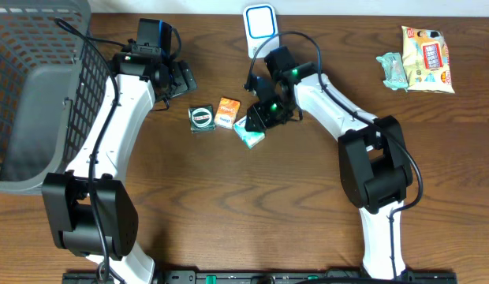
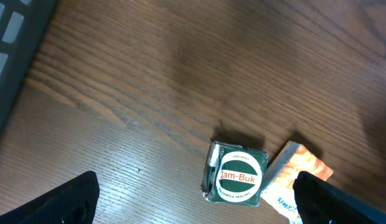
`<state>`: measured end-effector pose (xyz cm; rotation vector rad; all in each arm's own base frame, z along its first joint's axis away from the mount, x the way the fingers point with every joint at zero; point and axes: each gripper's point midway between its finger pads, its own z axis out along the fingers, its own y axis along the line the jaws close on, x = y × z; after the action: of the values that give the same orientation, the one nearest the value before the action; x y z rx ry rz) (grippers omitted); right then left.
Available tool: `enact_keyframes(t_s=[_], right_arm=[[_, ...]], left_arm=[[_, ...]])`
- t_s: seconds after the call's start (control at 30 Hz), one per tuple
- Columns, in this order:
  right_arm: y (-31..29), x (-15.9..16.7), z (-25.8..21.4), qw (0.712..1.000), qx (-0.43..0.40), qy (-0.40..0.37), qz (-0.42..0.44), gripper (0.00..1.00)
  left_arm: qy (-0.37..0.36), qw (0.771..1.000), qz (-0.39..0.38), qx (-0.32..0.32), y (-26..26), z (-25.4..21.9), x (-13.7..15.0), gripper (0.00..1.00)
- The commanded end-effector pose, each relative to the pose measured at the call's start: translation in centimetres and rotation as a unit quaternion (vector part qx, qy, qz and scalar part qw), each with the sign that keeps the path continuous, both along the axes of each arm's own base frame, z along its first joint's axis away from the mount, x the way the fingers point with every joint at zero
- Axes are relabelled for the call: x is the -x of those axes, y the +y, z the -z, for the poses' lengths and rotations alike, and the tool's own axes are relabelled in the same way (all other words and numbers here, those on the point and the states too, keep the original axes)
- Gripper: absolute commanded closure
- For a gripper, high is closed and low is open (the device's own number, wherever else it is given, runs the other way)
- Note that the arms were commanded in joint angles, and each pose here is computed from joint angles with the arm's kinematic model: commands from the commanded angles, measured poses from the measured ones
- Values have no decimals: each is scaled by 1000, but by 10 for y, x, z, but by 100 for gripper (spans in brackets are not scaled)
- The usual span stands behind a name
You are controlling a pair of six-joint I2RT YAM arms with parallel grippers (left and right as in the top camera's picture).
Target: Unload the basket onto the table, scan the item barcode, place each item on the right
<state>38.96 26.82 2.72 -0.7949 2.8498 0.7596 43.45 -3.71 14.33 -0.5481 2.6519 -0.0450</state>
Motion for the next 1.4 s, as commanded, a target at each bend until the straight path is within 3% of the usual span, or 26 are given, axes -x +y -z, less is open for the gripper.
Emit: enact_keyframes(t_s=[0.0, 0.17, 0.23, 0.27, 0.33, 0.47, 0.53, 0.67, 0.9, 1.1, 1.17, 1.23, 1.3, 1.37], right_arm=[[0, 13, 3, 1000, -9, 17, 4, 52], [3, 22, 20, 999, -28, 32, 15, 58], [3, 23, 21, 999, -29, 39, 24, 73], [1, 16, 17, 997, -31, 46, 58, 91], [-5, 2, 2, 994, -46, 48, 87, 99], [-25, -19, -67, 983, -160, 19, 82, 99], [-51, -26, -142, 940, -336, 3, 51, 99], [-84, -24, -205, 865, -502, -3, 12, 99], [-85, -24, -205, 864, -502, -5, 11, 99], [-75, -25, -194, 880, -475, -7, 13, 99], [-73, -43, -142, 939, -331, 2, 96, 99], [-78, -63, -89, 972, -145, -34, 182, 99], [-76, -84, -83, 972, -45, -118, 199, 99], [-64, -130, -119, 938, 23, -277, 207, 99]], left_arm=[[0, 1000, -3, -4, 1, -1, -1, 2], [0, 1000, -3, -4, 1, -1, -1, 2], [0, 1000, -3, -4, 1, -1, -1, 2], [0, 1000, -3, -4, 1, -1, -1, 2], [0, 1000, -3, -4, 1, -1, -1, 2], [0, 1000, -3, -4, 1, -1, -1, 2], [0, 1000, -3, -4, 1, -1, -1, 2], [0, 1000, -3, -4, 1, -1, -1, 2], [0, 1000, -3, -4, 1, -1, -1, 2], [0, 1000, -3, -4, 1, -1, -1, 2], [0, 1000, -3, -4, 1, -1, -1, 2], [0, 1000, -3, -4, 1, -1, -1, 2], [0, 1000, -3, -4, 1, -1, -1, 2], [0, 1000, -3, -4, 1, -1, -1, 2]])
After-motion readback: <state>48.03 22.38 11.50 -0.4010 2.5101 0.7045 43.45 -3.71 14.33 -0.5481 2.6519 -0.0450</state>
